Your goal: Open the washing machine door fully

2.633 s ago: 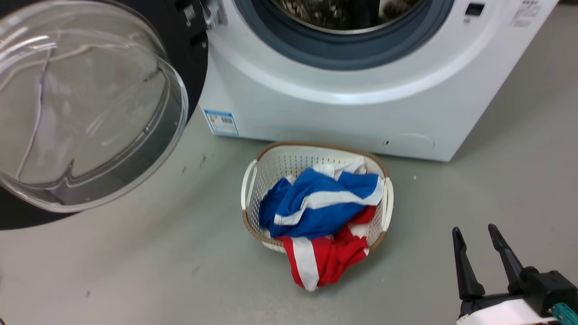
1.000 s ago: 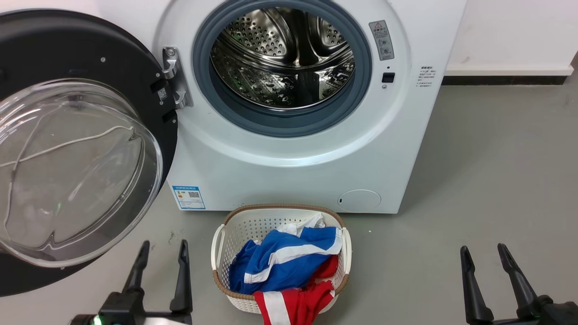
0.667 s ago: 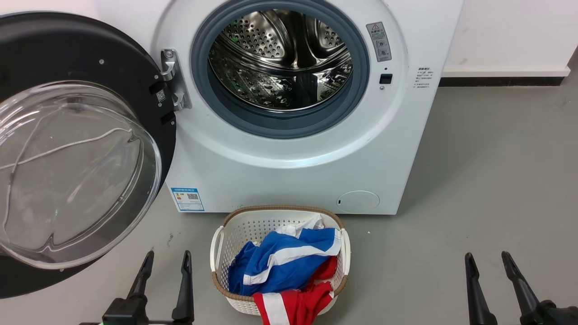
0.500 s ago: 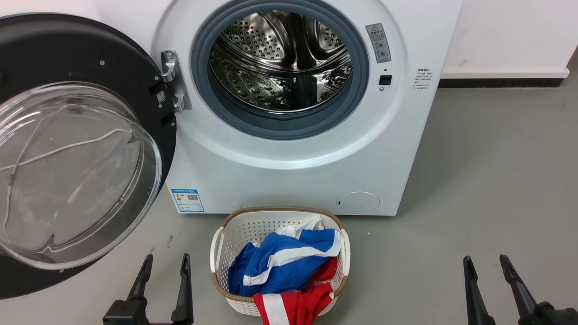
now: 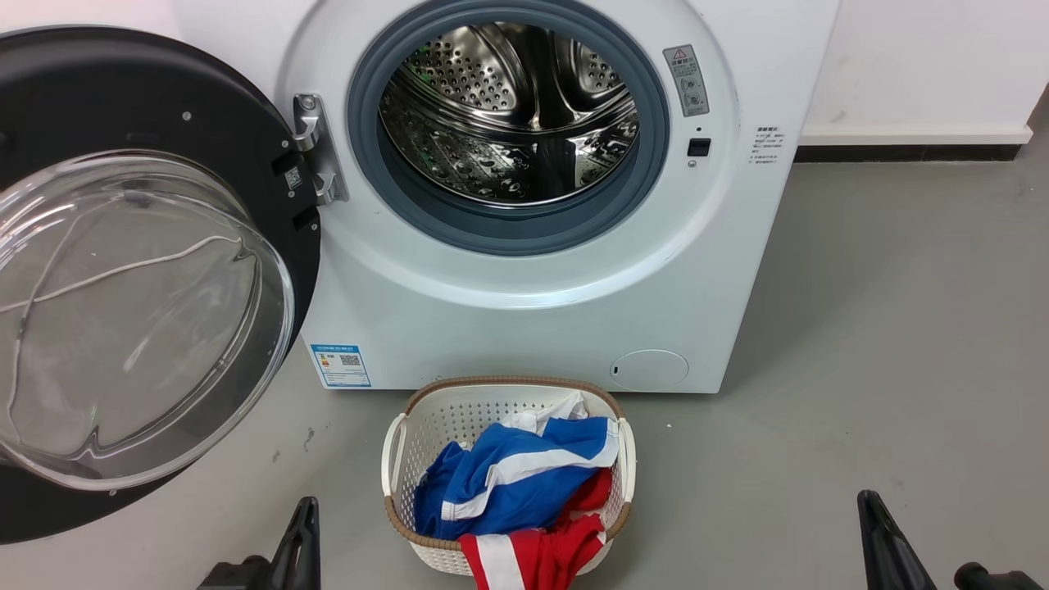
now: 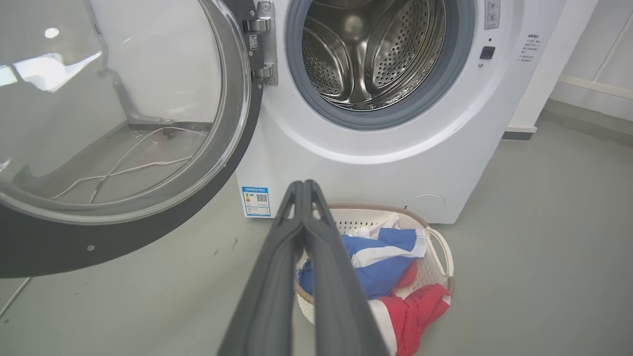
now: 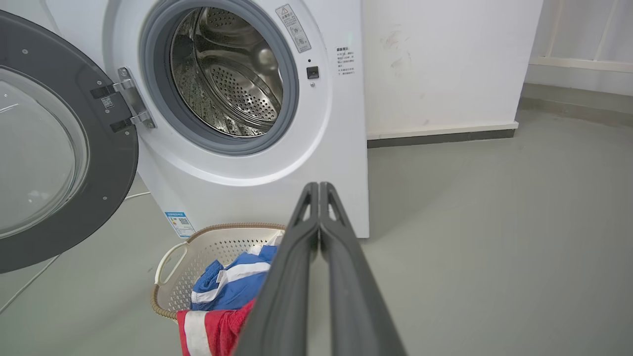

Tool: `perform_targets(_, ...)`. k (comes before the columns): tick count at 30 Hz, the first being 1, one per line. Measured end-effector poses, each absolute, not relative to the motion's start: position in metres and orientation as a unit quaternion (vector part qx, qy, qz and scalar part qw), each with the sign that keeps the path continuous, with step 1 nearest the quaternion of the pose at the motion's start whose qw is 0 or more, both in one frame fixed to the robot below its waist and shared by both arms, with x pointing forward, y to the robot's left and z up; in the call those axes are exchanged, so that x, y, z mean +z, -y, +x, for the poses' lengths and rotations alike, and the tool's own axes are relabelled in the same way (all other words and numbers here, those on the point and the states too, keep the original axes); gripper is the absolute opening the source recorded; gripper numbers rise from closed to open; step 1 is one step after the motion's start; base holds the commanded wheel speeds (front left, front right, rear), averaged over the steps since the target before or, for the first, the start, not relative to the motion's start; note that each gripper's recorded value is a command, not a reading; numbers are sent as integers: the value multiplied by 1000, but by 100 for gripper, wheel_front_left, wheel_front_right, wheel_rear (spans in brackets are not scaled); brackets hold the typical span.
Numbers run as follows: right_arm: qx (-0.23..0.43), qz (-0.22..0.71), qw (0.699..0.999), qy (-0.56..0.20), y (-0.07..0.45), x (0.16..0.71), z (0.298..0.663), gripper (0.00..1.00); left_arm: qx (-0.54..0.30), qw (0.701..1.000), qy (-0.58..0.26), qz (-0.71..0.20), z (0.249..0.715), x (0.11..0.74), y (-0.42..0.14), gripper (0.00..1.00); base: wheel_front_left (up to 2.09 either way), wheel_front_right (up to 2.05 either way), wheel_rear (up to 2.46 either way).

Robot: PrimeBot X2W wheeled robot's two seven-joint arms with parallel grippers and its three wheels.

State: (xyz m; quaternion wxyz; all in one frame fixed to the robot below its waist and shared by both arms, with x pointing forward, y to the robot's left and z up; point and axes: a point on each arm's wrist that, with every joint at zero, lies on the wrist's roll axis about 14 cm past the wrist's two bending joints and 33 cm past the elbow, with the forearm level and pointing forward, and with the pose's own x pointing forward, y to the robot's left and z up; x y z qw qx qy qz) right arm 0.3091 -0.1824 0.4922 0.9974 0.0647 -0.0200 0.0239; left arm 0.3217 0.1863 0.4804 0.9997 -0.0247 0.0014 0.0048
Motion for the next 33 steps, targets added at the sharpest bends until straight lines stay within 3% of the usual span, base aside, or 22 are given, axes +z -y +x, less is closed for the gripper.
perform_targets(33,-16,341,940,2,196,490,337,0,48,948,-27,-315,343,477,-201,0,0,0,0)
